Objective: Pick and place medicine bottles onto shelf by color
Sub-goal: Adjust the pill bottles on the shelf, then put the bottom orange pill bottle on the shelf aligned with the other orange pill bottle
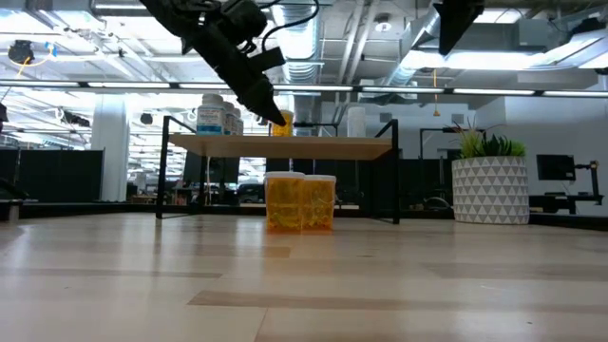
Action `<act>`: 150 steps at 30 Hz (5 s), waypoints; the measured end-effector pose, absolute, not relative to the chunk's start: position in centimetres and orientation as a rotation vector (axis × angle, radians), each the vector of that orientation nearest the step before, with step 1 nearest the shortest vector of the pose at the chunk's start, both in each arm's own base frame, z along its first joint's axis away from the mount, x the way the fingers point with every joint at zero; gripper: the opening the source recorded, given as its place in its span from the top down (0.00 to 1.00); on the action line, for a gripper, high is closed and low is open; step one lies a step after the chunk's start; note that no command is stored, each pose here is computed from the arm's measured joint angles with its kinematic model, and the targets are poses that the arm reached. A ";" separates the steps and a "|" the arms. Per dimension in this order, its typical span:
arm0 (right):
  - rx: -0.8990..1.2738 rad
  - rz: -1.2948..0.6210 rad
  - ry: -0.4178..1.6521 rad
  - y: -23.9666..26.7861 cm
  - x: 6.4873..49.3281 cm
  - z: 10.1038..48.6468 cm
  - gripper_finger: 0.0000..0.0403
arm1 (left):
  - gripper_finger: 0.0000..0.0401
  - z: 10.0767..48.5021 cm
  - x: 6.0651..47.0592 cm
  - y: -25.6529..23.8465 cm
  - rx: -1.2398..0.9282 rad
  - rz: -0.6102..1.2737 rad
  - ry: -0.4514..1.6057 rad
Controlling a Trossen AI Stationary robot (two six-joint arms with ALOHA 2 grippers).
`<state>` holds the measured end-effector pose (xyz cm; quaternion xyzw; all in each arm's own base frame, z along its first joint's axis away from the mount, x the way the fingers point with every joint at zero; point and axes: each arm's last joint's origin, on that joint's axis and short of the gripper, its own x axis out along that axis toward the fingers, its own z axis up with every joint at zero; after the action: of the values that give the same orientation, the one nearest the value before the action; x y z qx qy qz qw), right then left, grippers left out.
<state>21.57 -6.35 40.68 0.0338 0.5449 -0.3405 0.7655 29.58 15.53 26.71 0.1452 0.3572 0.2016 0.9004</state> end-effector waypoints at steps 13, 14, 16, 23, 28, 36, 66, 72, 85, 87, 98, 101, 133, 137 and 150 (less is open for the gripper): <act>0.073 -0.738 1.184 -6.3 21.6 40.7 0.77 | 0.92 28.5 32.1 18.6 0.313 0.457 0.810; 0.073 -0.738 1.184 -6.3 21.6 40.7 0.77 | 0.92 28.5 32.4 18.7 0.309 0.453 0.821; 0.073 -0.738 1.184 -6.3 21.6 40.7 0.77 | 0.92 28.9 32.7 18.5 0.288 0.428 0.839; 0.073 -0.738 1.184 -6.3 21.6 40.7 0.77 | 0.92 31.6 33.3 16.2 0.268 0.352 0.870; 0.076 -0.738 1.189 -6.3 21.5 40.7 0.77 | 0.92 33.2 33.1 14.0 0.201 0.296 0.941; 0.050 -0.695 1.184 -5.2 21.7 40.7 0.77 | 0.78 32.7 32.5 10.3 0.049 0.026 1.083; 0.028 -0.621 1.014 -3.1 16.5 43.8 0.77 | 0.18 23.5 37.9 0.0 -0.074 0.125 1.330; 0.035 -0.625 1.012 -3.1 16.5 43.8 0.77 | 0.18 23.6 38.3 -0.9 -0.019 0.175 1.277; 0.035 -0.625 1.013 -3.1 16.5 43.8 0.77 | 0.18 20.8 39.5 -1.4 -0.014 0.153 1.327; 0.035 -0.625 1.013 -3.1 16.5 43.8 0.77 | 0.18 20.6 39.5 -1.3 -0.015 0.154 1.335; 0.028 -0.621 1.015 -3.1 16.5 43.8 0.77 | 0.18 18.8 40.3 -1.4 0.006 0.125 1.353; 0.028 -0.621 1.015 -3.1 16.5 43.8 0.77 | 0.18 18.8 40.3 -1.4 0.009 0.128 1.354; 0.036 -0.626 1.012 -3.1 16.5 43.8 0.77 | 0.54 32.3 39.6 4.5 0.147 0.109 1.360; 0.036 -0.626 1.012 -3.1 16.5 43.8 0.77 | 0.54 34.9 38.6 8.1 0.131 0.164 1.321; 0.035 -0.625 1.012 -3.1 16.5 43.8 0.77 | 0.52 35.7 35.3 18.1 -0.020 0.330 1.279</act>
<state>16.49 -3.09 43.78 0.0166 0.4768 -0.2946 0.8280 35.27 18.09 35.67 -0.0094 0.5939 0.1534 0.7897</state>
